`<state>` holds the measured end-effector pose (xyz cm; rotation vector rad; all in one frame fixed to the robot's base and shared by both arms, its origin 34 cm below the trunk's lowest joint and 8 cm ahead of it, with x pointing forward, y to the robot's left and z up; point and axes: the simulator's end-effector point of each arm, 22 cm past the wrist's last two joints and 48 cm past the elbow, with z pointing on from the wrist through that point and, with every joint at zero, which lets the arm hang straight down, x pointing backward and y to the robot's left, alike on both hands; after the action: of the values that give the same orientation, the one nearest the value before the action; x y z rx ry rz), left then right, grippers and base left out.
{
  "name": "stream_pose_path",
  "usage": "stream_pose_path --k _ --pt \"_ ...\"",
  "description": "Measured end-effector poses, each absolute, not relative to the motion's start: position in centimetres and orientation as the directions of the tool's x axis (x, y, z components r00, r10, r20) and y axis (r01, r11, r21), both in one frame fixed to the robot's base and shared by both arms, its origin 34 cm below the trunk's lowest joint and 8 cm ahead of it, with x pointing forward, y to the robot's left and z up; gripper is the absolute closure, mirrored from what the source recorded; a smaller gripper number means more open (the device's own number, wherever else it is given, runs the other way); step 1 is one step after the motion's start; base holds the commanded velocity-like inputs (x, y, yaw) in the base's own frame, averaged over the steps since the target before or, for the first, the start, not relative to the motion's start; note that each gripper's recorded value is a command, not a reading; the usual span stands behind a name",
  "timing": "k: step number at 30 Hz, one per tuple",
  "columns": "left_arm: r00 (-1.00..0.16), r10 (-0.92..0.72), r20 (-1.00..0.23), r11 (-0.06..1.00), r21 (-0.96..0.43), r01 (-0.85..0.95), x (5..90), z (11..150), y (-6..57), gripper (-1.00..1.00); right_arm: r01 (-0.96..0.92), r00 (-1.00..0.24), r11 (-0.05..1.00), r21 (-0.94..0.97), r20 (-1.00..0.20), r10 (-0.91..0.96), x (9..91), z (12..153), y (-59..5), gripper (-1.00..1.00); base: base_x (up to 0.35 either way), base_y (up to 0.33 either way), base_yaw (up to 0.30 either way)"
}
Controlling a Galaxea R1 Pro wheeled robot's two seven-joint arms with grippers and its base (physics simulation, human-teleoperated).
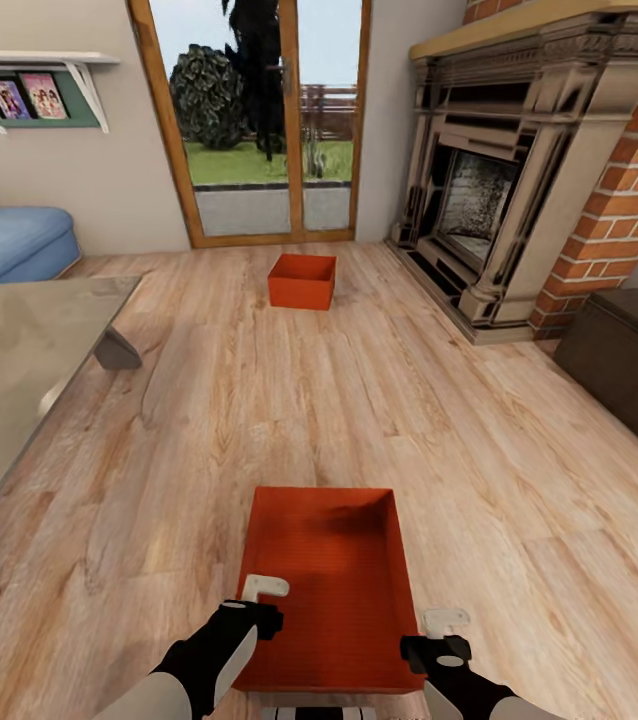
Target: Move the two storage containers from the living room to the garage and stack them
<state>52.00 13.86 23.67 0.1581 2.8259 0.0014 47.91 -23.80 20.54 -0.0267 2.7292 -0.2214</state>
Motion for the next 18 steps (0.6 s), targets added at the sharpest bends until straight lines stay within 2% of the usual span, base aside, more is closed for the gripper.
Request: stream_pose_path --k 5,18 --pt "-0.946 0.107 -0.305 0.994 0.019 0.106 51.9 23.6 14.0 -1.0 0.013 -0.92 0.987 -0.16 -0.388 -0.051 47.9 20.5 -23.9 -1.0 0.0 0.0 -0.025" --pt "-0.957 0.051 -0.286 0.995 0.099 0.023 51.3 22.3 22.8 -1.0 -0.003 -0.923 0.987 -0.162 -0.378 -0.065 47.7 20.4 -23.5 -1.0 0.0 0.0 -0.001"
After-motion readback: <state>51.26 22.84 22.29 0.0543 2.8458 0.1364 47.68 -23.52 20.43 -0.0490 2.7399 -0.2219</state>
